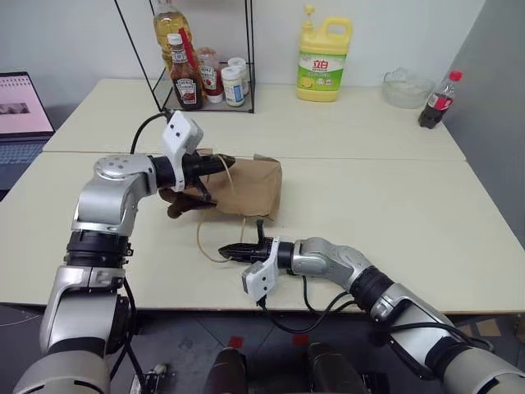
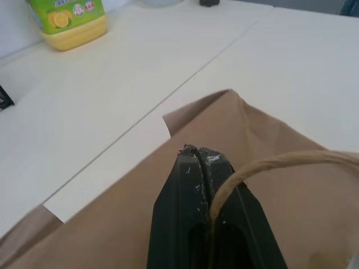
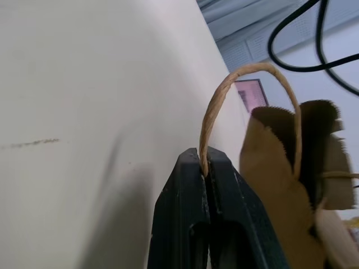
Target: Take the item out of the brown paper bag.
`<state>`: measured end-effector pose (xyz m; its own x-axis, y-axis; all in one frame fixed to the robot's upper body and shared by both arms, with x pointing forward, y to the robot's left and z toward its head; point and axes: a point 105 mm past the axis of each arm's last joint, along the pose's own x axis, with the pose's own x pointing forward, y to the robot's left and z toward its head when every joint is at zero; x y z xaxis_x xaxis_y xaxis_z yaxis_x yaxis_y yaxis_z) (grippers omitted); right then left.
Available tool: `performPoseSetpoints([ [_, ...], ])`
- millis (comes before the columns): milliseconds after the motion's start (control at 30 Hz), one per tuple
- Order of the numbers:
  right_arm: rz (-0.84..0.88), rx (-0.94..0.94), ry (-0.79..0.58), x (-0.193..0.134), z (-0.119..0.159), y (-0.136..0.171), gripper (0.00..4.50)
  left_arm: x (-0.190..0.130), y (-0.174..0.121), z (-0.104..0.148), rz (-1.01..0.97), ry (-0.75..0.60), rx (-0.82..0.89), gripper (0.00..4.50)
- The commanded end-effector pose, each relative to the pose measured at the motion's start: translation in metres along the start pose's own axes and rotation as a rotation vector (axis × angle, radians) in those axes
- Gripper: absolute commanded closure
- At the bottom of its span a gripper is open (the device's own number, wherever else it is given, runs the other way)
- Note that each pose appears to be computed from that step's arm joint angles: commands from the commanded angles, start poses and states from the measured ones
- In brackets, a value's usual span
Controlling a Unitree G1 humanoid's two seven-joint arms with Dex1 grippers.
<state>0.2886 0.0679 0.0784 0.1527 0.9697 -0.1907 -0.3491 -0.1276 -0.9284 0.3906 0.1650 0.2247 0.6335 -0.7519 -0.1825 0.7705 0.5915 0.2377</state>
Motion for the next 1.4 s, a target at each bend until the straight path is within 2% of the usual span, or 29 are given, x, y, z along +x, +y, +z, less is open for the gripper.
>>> performPoseSetpoints([
  [33,0.18,0.042,0.023,-0.004,-0.001,0.04,4.47,0.002,0.012,0.037,0.033,-0.082,0.074,4.5],
  [267,0.216,0.04,0.043,-0.007,-0.004,0.045,4.47,0.008,0.029,0.062,0.09,-0.136,0.058,4.5],
  [433,0.269,0.029,0.054,-0.011,-0.007,0.053,4.47,0.013,0.038,0.072,0.139,-0.162,-0.015,4.5],
  [600,0.416,-0.088,0.1,-0.02,-0.018,0.072,4.47,0.019,0.043,0.079,0.178,-0.16,-0.077,4.5],
  [667,0.443,-0.081,0.126,-0.025,-0.024,0.076,4.47,0.018,0.05,0.086,0.218,-0.176,-0.102,4.5],
  [800,0.415,-0.039,0.143,-0.027,-0.028,0.073,4.47,0.016,0.057,0.091,0.252,-0.175,-0.085,4.5],
  [933,0.311,0.057,0.15,-0.028,-0.029,0.051,4.47,0.018,0.047,0.079,0.189,-0.12,-0.013,4.5],
  [1033,0.261,0.104,0.151,-0.034,-0.027,0.032,3.83,0.018,0.04,0.068,0.158,-0.099,0.017,4.5],
  [1267,0.14,0.236,0.13,-0.067,-0.009,-0.018,1.35,0.018,0.037,0.06,0.159,-0.098,0.029,4.5],
  [1400,0.18,0.316,0.149,-0.104,0.001,-0.023,0.04,0.018,0.037,0.058,0.162,-0.098,0.028,4.5],
])
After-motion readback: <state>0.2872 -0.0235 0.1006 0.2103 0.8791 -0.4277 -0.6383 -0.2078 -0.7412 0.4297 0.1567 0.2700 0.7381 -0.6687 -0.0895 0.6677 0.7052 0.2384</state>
